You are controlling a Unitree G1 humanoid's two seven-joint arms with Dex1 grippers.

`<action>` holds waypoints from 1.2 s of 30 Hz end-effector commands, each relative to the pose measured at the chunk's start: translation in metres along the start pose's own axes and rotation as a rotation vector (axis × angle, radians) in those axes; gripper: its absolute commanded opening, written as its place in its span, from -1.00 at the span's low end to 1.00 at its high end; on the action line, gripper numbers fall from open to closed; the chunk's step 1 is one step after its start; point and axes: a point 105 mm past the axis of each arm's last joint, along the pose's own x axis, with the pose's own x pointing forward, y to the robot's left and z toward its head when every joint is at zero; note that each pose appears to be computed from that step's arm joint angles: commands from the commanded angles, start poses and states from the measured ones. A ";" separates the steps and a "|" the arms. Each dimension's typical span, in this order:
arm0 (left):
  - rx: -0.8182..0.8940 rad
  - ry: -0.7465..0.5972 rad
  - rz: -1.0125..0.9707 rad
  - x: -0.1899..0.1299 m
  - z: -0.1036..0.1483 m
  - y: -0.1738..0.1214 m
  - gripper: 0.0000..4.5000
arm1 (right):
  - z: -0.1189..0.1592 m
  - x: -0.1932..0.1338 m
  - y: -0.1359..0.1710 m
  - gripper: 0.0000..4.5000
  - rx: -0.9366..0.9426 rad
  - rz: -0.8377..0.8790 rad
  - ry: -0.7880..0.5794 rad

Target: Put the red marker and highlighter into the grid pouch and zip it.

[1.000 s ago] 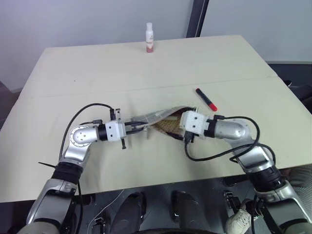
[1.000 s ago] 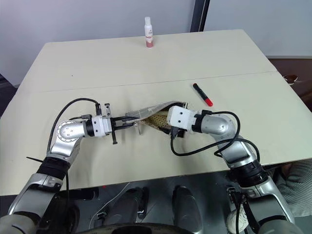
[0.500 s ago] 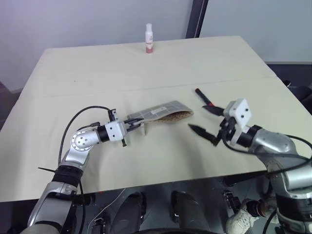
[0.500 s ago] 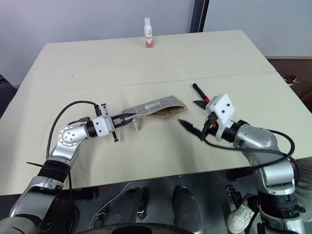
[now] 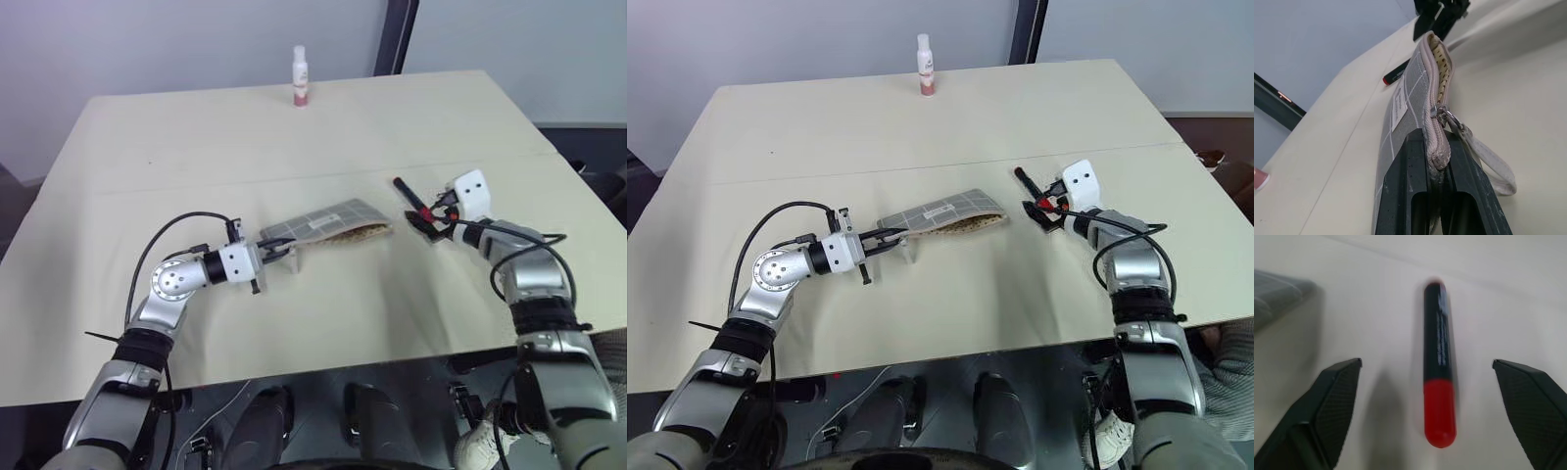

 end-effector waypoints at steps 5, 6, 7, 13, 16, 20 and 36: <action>0.031 -0.008 0.036 -0.005 0.010 0.007 -1.00 | 0.003 -0.002 -0.013 -0.32 0.057 -0.038 -0.009; 0.029 -0.009 0.038 -0.004 0.011 0.006 -1.00 | 0.005 -0.005 -0.012 -0.56 0.055 -0.032 -0.017; 0.027 -0.009 0.039 -0.004 0.011 0.006 -1.00 | 0.007 -0.007 -0.013 -0.75 0.045 -0.030 -0.025; 0.026 -0.011 0.043 -0.002 0.013 0.009 -1.00 | 0.061 -0.051 0.016 -0.85 -0.115 0.159 -0.259; 0.025 -0.012 0.056 -0.002 0.013 0.013 -1.00 | 0.079 -0.085 0.047 -0.85 -0.149 0.321 -0.341; 0.024 -0.011 0.063 -0.003 0.012 0.016 -1.00 | 0.072 -0.115 0.097 -0.85 -0.297 0.517 -0.313; 0.030 -0.031 0.041 0.004 0.012 0.013 -1.00 | 0.023 -0.107 0.077 -0.85 -0.557 0.481 -0.130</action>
